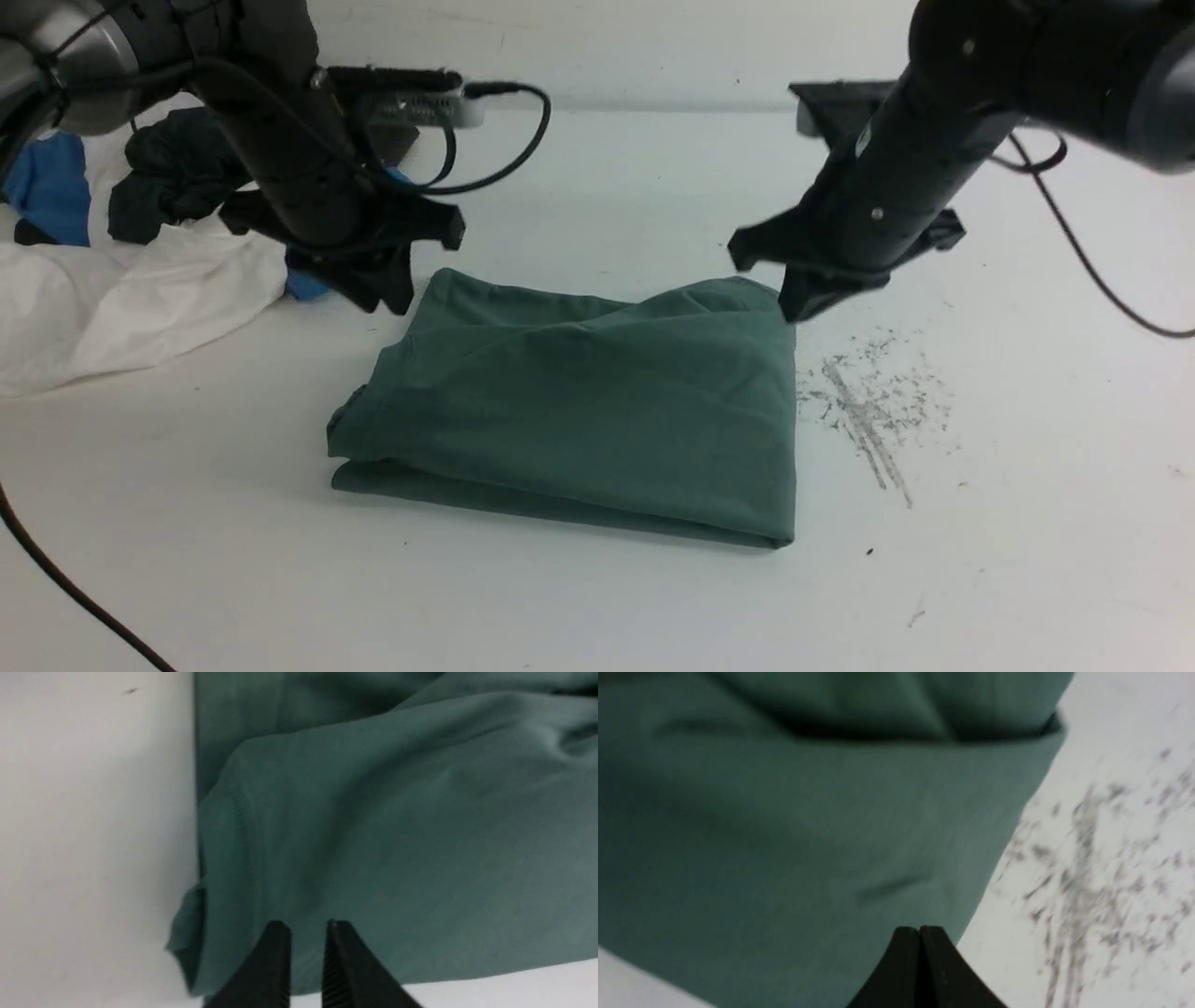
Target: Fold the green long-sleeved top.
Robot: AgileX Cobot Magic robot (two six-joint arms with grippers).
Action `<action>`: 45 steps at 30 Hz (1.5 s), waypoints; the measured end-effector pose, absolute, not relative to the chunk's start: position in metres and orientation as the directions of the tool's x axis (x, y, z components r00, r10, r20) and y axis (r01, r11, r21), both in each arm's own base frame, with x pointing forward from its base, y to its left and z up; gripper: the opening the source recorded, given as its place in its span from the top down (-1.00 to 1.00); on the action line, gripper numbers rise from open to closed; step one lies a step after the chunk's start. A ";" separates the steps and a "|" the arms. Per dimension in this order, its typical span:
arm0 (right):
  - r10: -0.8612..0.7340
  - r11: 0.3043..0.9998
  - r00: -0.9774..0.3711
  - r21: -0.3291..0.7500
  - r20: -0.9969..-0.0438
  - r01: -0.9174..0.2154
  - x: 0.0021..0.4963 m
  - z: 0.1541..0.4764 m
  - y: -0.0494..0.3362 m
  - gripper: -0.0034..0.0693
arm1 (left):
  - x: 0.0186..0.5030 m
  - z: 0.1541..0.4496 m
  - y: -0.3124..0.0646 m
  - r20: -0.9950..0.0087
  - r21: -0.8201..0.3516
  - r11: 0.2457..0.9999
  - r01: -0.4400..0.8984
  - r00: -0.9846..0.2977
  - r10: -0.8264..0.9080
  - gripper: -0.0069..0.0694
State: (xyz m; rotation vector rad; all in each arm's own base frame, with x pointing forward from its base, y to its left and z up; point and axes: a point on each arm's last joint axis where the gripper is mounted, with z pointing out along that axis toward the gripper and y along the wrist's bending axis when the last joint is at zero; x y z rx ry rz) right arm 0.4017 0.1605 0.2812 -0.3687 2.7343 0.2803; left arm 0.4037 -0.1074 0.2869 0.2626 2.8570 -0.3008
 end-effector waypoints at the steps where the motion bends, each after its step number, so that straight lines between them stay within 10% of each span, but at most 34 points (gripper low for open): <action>1: -0.201 0.948 -0.897 0.153 -0.394 -0.279 0.413 0.281 0.158 0.95 | 0.408 0.283 -0.111 -0.281 -0.203 0.955 0.216 -0.947 0.155 0.73; 12: -0.237 0.947 -0.941 0.159 -0.243 -0.280 0.459 0.195 0.176 0.95 | 0.439 0.177 -0.107 -0.087 -0.077 0.969 0.236 -0.970 0.229 0.83; 20: -0.238 0.955 -0.947 0.124 -0.217 -0.268 0.465 0.174 0.175 0.95 | 0.446 0.174 -0.103 -0.135 -0.019 0.978 0.210 -0.969 0.205 0.83; 28: -0.239 0.954 -0.942 0.123 -0.234 -0.273 0.463 0.186 0.174 0.95 | 0.442 0.201 -0.100 -0.194 0.005 0.977 0.212 -0.958 0.209 0.83; 36: -0.304 0.909 -0.877 0.164 -0.372 -0.384 0.435 0.259 0.203 0.95 | 0.412 0.296 -0.093 -0.369 -0.005 0.978 0.209 -0.909 0.193 0.83; 45: -0.459 0.851 -0.840 0.130 -0.289 -0.509 0.410 0.221 0.260 0.95 | 0.343 0.335 -0.078 -0.395 -0.012 0.978 0.209 -0.899 0.187 0.83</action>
